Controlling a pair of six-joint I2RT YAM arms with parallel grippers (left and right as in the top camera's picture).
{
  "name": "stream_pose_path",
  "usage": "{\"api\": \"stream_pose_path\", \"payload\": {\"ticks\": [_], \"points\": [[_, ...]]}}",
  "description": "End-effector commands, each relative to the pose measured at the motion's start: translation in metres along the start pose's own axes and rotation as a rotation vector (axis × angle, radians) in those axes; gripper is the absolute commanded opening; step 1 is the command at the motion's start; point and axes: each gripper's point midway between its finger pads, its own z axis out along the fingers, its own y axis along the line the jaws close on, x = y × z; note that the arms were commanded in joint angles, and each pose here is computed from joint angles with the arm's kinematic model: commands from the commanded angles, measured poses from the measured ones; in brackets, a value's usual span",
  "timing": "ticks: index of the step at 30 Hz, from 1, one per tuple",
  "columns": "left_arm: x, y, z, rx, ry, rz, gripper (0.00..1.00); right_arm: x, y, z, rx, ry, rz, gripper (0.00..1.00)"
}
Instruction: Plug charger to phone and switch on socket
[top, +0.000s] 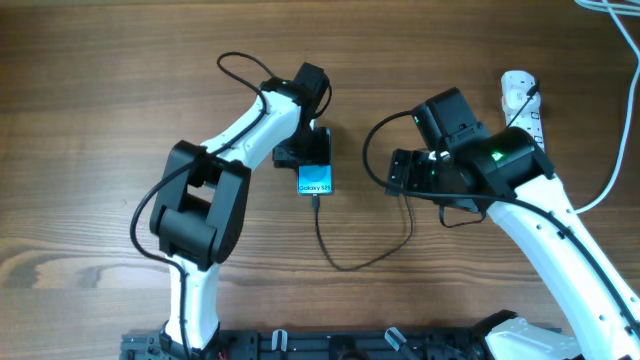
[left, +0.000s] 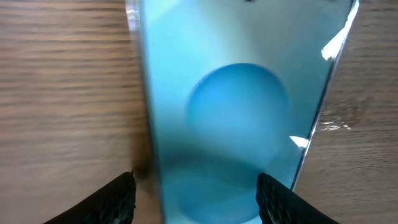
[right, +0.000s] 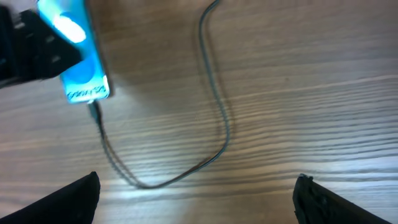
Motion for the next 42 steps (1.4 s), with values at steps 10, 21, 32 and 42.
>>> {"api": "stream_pose_path", "payload": {"ticks": [10,21,32,42], "points": [[0.005,0.022,-0.252,0.183,-0.588,-0.116,1.0,-0.072,-0.078,-0.023,-0.024,-0.056,0.182,1.0],[0.029,0.027,-0.295,0.232,-0.685,-0.107,1.0,-0.159,-0.182,-0.042,0.105,-0.19,0.406,1.0],[0.028,0.027,-0.293,0.23,-0.682,-0.108,1.0,-0.189,-0.263,-0.026,0.324,-0.302,0.597,1.0],[0.028,0.027,-0.293,0.23,-0.682,-0.108,1.0,-0.187,-0.291,0.073,0.21,-0.073,0.516,1.0]]}}
